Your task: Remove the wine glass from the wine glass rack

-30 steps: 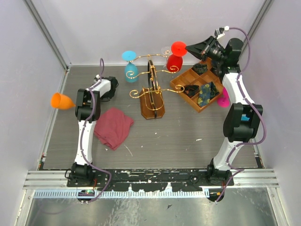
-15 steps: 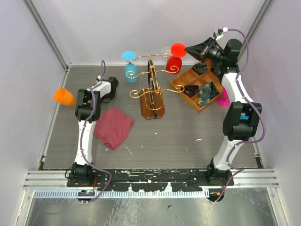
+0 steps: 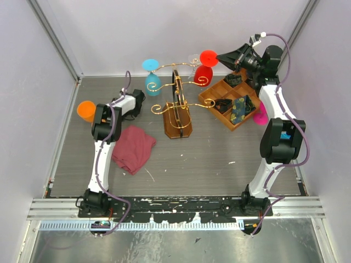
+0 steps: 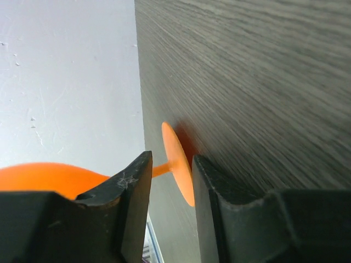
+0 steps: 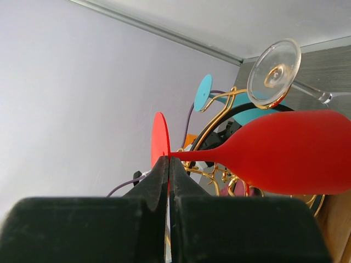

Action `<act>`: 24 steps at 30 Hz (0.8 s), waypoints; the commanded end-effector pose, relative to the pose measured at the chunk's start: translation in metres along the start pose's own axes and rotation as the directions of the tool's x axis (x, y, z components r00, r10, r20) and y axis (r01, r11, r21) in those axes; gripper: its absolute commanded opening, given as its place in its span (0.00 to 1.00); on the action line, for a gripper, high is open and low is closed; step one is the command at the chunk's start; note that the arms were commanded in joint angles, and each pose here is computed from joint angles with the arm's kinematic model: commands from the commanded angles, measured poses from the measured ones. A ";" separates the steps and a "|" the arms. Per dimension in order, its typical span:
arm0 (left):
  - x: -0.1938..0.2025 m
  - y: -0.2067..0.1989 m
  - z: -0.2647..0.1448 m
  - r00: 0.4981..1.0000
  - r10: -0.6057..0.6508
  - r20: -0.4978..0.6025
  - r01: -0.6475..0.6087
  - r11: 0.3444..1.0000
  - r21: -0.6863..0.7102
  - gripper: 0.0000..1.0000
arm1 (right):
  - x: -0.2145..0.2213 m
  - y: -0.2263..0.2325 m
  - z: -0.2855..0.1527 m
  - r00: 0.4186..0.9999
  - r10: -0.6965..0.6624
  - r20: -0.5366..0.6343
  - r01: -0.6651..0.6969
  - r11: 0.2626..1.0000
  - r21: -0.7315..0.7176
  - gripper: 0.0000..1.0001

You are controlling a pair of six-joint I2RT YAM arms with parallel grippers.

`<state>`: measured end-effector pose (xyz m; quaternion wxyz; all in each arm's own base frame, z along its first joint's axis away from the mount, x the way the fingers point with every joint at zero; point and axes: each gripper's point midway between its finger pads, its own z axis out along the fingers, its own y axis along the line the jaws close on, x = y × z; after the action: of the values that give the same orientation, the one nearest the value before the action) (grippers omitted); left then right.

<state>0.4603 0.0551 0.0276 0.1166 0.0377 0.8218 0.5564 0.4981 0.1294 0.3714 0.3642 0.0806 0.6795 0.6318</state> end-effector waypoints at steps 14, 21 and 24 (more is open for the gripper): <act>-0.002 -0.022 -0.023 0.998 -0.053 0.039 0.048 0.990 0.136 0.91 | -0.013 0.044 -0.008 0.979 -0.201 0.036 0.201 0.980 0.002 0.01; -0.005 -0.029 -0.040 0.997 -0.049 0.064 0.036 0.981 0.190 1.00 | -0.032 0.027 -0.025 0.970 -0.224 0.095 0.215 0.972 0.094 0.01; -0.005 -0.033 -0.047 0.996 -0.045 0.073 0.028 0.975 0.218 0.98 | -0.036 0.019 -0.035 0.966 -0.235 0.112 0.217 0.964 0.151 0.01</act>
<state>0.4591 0.0258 0.0527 0.1440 0.0626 0.8248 0.5432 0.5119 0.1023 0.3592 0.4034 0.0896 0.7107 0.5694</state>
